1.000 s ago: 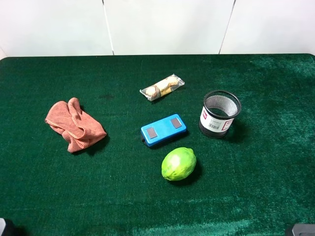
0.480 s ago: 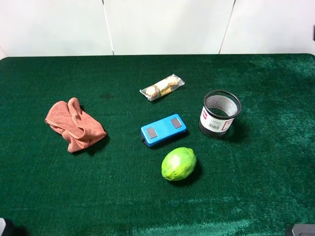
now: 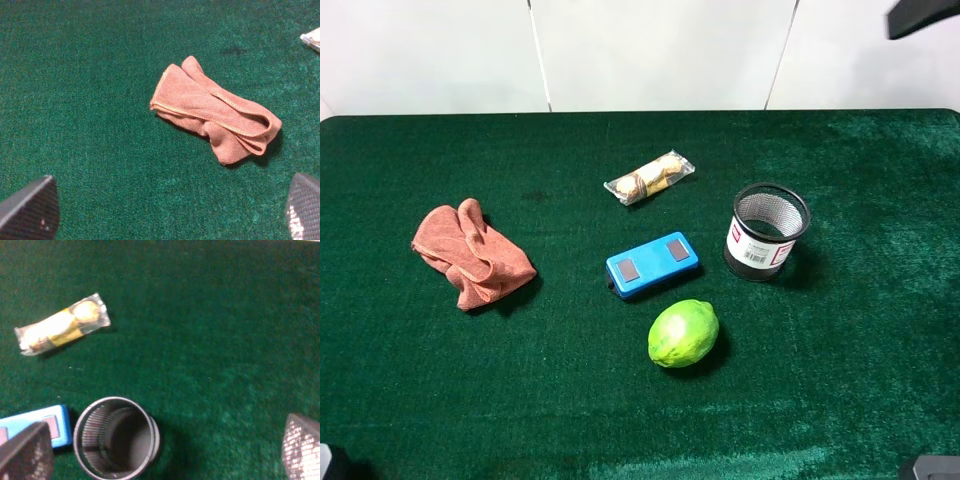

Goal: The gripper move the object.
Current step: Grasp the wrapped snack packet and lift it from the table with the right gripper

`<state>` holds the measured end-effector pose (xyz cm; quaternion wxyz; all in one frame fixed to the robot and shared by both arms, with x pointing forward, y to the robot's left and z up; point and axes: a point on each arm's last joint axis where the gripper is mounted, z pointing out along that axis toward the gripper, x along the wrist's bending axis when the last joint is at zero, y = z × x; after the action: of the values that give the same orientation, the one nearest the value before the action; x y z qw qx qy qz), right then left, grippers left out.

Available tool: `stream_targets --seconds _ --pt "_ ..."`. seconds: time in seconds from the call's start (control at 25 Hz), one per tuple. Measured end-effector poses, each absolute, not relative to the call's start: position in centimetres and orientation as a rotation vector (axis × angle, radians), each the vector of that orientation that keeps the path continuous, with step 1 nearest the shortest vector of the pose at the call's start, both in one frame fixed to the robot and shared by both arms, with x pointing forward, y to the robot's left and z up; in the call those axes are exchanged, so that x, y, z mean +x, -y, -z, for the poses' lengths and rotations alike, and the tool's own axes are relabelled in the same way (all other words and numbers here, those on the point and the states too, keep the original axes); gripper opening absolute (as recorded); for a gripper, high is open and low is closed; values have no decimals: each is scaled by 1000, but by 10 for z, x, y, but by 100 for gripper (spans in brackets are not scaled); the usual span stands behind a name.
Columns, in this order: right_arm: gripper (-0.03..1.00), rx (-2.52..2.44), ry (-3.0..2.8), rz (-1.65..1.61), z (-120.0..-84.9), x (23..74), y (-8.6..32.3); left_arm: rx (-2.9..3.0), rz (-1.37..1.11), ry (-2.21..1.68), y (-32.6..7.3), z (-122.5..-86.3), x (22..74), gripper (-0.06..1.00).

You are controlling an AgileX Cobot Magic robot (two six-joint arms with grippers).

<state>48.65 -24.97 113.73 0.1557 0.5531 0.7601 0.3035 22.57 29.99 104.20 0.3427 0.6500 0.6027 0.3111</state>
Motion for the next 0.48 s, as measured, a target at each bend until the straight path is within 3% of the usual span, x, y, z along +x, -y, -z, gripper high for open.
stream_targets --seconds 0.48 --pt "70 1580 -2315 -811 -1117 548 160 1690 -812 -1568 -300 -1042 226 91"
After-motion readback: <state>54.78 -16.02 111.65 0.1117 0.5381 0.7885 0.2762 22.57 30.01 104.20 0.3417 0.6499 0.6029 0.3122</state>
